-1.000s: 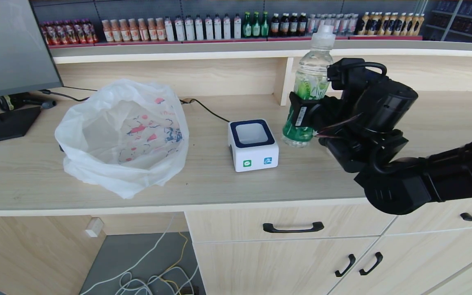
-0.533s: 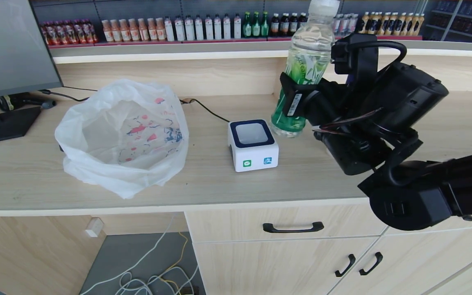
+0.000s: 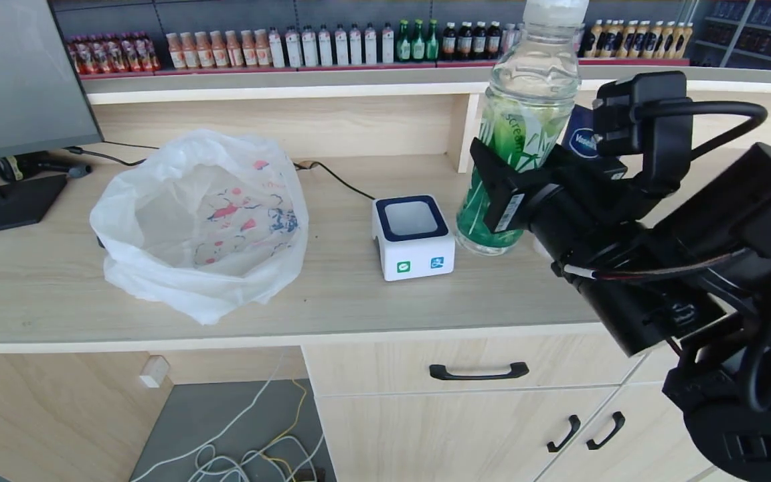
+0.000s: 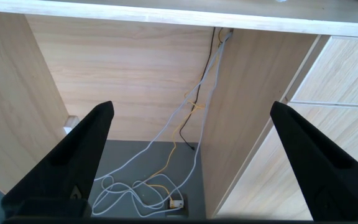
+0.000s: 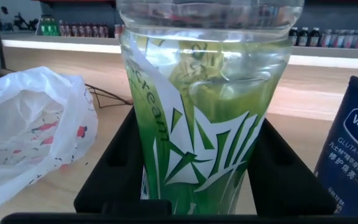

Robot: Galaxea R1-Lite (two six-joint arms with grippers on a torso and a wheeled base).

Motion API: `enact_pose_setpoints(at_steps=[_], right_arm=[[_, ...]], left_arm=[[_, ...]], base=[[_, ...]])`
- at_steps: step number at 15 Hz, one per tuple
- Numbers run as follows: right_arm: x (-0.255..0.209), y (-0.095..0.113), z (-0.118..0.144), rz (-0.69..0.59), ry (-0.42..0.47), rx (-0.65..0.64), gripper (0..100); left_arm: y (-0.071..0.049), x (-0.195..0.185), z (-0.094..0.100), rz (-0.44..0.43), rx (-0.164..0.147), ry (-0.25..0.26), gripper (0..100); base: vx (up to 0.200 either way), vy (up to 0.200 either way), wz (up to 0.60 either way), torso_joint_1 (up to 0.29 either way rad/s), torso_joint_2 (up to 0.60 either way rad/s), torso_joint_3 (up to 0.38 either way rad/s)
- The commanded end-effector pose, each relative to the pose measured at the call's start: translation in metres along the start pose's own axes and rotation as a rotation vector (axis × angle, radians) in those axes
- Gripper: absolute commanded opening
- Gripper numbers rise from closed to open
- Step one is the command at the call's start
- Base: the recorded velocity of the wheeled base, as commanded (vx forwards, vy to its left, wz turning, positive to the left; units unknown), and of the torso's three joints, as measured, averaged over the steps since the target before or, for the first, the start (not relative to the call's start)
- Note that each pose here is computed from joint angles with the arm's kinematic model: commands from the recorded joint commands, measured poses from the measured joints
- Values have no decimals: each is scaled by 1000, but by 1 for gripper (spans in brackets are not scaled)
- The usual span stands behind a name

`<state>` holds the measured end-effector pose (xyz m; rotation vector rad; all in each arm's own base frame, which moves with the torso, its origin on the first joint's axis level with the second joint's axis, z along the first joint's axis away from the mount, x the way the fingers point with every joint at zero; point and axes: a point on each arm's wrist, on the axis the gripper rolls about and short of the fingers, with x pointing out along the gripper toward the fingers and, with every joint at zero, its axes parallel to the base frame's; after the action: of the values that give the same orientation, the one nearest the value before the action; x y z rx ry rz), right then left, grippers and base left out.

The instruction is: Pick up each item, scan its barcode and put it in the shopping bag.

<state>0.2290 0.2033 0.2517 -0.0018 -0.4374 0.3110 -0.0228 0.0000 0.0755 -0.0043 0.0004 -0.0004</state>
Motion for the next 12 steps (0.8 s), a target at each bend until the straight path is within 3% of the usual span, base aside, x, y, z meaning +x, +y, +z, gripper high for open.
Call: enact_pose_setpoints(at_steps=[1, 3, 8, 12], right_arm=[[-26, -6, 11, 22, 3, -7, 0], [-43, -6, 13, 24, 27, -20, 0], [-90, 45, 30, 118, 81, 21, 0], [-102, 55, 32, 170, 90, -13, 0]], left_arm=[[0, 0, 0, 0, 1, 0, 100], [0, 0, 0, 0, 0, 0, 100], [0, 0, 0, 0, 0, 0, 100], [0, 0, 0, 0, 0, 0, 100]], base=[[0, 0, 0, 0, 0, 0], [0, 0, 0, 0, 0, 0], [0, 0, 0, 0, 0, 0], [0, 0, 0, 0, 0, 0]])
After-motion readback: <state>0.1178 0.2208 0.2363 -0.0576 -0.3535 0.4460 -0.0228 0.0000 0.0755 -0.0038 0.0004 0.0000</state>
